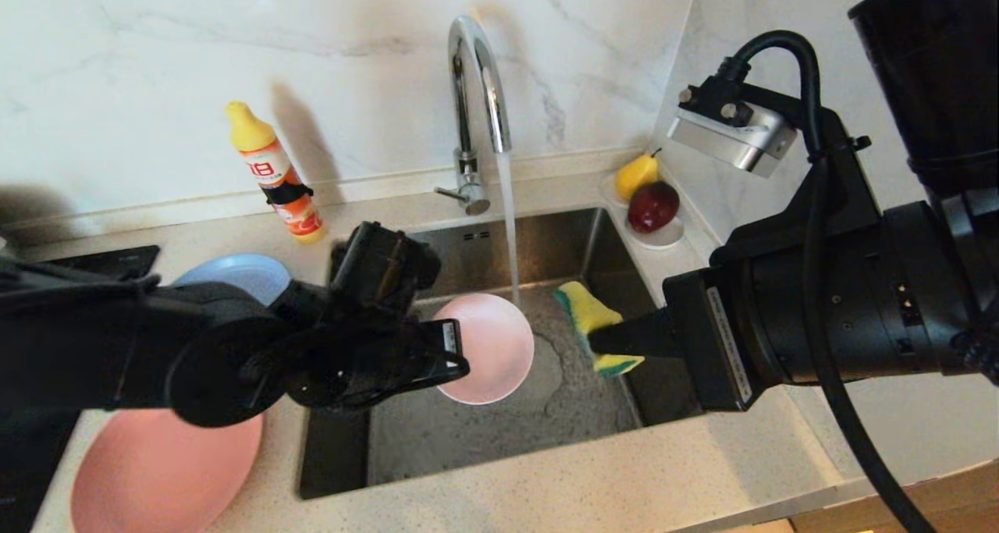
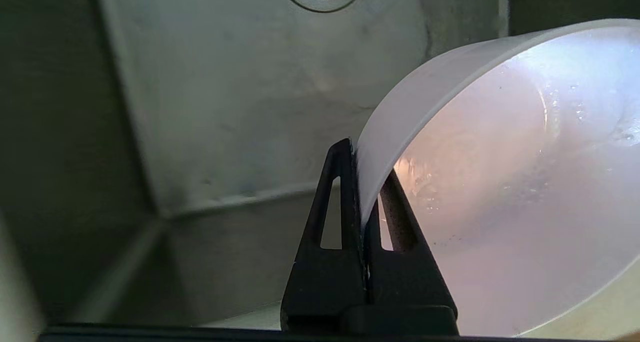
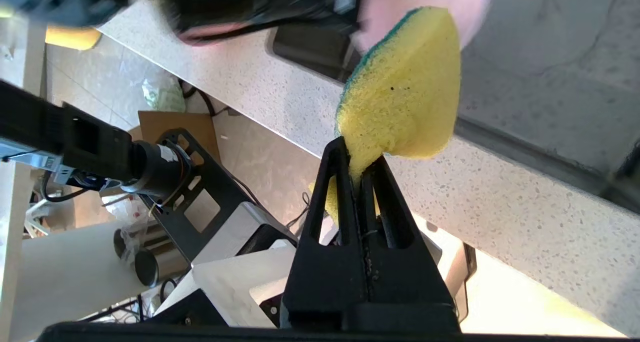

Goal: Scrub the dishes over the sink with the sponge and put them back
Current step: Rinse the bowl

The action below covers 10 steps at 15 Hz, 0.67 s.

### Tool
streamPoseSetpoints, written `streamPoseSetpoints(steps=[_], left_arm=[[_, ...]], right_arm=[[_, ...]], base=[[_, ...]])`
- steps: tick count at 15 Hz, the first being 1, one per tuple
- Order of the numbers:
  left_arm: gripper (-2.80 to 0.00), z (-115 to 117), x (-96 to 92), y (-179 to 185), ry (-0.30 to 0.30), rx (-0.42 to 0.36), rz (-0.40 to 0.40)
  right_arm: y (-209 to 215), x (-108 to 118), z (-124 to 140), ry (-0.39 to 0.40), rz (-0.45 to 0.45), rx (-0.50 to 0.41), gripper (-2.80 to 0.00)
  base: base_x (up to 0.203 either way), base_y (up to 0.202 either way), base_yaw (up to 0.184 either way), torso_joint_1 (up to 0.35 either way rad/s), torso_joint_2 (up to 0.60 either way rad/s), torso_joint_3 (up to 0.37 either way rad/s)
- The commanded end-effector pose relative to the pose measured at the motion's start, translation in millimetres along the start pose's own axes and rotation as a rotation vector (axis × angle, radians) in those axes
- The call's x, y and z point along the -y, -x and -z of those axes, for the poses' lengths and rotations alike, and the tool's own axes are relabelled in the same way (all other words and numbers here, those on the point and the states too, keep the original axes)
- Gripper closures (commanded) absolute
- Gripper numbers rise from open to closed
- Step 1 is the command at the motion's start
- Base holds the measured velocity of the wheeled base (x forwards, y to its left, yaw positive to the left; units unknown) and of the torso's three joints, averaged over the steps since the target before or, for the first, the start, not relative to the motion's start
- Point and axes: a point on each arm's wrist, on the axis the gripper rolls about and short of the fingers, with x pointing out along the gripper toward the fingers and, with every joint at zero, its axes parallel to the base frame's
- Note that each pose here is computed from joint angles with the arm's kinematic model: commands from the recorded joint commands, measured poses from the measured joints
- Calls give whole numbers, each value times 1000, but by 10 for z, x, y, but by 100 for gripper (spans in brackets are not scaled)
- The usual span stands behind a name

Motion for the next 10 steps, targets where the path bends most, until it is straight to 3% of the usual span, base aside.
streamPoseSetpoints(steps=[1, 10], left_arm=[[0, -34, 113, -385, 30, -60, -20], [0, -427, 32, -755, 199, -76, -33]], right_arm=[[1, 15, 41, -2, 4, -12, 0], [-42, 67, 164, -4, 14, -43, 0]], base=[[0, 0, 0, 0, 0, 0], [0, 0, 0, 0, 0, 0]])
